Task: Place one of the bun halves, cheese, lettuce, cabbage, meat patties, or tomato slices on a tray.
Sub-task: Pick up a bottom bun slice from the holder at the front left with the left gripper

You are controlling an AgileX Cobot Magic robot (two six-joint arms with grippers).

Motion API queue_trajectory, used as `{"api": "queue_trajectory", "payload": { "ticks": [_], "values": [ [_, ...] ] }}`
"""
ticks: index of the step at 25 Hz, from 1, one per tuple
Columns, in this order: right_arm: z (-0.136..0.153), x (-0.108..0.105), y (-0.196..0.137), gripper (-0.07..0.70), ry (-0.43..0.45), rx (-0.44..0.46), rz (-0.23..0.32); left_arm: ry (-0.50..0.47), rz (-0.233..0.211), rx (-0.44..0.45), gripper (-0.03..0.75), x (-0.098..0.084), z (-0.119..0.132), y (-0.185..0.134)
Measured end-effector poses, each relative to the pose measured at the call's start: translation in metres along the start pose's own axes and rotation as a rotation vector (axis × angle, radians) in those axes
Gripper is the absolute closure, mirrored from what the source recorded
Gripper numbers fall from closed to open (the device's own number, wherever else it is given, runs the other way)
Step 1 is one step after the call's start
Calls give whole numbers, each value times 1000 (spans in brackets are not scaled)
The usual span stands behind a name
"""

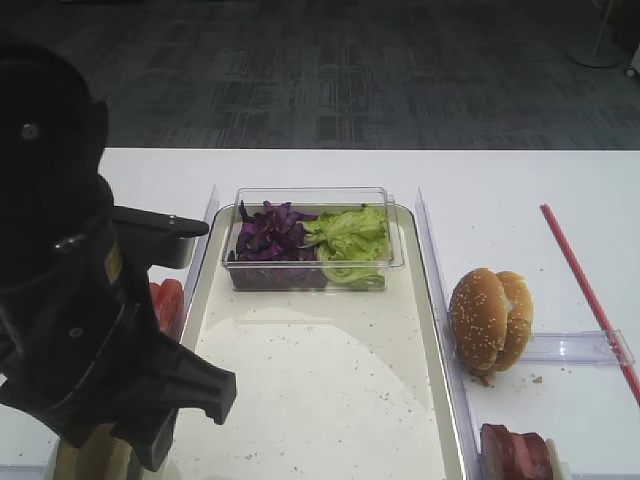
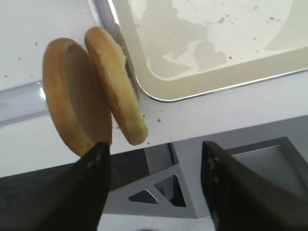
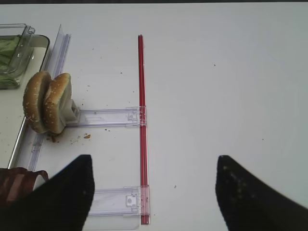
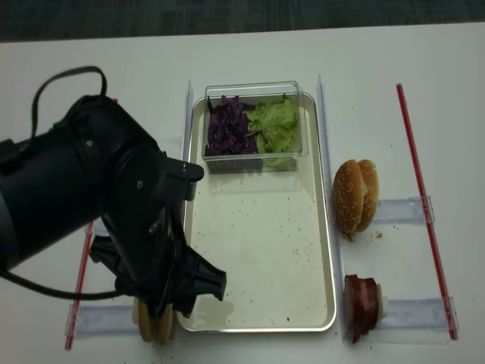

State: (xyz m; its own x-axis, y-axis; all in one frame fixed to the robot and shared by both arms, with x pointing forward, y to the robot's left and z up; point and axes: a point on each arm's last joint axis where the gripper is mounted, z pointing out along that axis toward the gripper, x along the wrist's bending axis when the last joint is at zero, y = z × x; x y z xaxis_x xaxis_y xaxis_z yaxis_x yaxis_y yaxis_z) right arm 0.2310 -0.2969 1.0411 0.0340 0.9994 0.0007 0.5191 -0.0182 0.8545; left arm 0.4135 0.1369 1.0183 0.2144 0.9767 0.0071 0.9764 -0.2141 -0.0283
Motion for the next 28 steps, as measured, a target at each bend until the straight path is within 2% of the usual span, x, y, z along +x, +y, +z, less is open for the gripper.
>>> {"api": "queue_trajectory", "payload": {
  "ticks": [5,9,16,23,28],
  "values": [
    [0,0,0,81,0,0,0,38,10,34,339,-2,12,7],
    [0,0,0,81,0,0,0,39,17,11,339,-4,13,12],
    [0,0,0,81,0,0,0,26,-33,1,348,10,14,22],
    [0,0,0,81,0,0,0,-17,-24,22,349,11,14,23],
    [0,0,0,81,0,0,0,-7,-14,45,349,10,20,25]
  ]
}}
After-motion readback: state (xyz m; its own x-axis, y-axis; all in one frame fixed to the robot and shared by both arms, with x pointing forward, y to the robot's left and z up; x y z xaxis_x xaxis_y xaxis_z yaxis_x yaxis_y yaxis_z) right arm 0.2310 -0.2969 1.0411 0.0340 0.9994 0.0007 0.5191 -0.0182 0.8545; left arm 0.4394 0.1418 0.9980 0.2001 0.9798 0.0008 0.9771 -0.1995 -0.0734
